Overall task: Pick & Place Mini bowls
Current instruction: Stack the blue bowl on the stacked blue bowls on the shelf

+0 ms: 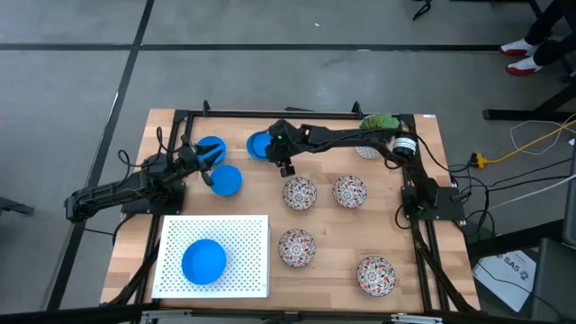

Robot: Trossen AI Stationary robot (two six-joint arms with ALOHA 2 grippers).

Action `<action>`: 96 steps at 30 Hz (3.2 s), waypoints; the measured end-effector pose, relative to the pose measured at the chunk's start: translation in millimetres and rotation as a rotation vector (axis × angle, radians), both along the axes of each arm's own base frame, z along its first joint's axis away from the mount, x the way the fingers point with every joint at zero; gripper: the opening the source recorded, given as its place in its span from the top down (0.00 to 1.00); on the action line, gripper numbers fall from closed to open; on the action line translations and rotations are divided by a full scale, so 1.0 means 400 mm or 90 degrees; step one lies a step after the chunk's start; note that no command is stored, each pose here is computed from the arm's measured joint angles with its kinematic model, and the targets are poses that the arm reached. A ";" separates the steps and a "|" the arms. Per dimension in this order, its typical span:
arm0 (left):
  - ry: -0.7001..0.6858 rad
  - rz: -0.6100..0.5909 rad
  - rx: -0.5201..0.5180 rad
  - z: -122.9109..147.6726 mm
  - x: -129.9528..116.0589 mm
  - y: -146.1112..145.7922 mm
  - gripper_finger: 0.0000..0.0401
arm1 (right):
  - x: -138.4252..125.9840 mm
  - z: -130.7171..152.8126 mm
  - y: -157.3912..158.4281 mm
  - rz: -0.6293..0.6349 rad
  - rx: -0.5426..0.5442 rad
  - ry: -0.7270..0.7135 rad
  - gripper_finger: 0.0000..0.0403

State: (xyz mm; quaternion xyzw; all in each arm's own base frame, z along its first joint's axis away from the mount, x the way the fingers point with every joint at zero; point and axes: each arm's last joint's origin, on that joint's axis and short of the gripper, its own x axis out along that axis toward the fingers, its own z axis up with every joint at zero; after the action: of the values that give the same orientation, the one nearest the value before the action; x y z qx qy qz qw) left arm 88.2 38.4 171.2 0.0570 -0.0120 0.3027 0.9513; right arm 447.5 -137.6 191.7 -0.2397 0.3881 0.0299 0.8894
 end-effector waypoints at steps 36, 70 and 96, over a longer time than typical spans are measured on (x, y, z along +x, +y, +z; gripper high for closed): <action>0.000 0.000 0.000 0.000 0.000 0.000 0.76 | -0.054 0.087 0.011 -0.064 0.062 0.023 0.98; 0.000 0.000 0.000 0.000 0.000 0.000 0.76 | -0.130 0.437 0.508 0.055 0.109 -0.250 0.99; 0.000 0.000 0.000 0.000 0.000 0.000 0.76 | -0.141 0.437 0.652 0.052 0.207 -0.296 0.98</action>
State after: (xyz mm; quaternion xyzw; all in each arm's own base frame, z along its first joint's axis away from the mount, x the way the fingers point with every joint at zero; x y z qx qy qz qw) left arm 88.2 38.4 171.3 0.0570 -0.0121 0.3026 0.9513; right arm 391.1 123.1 366.7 -0.1097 0.1537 0.0715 0.9794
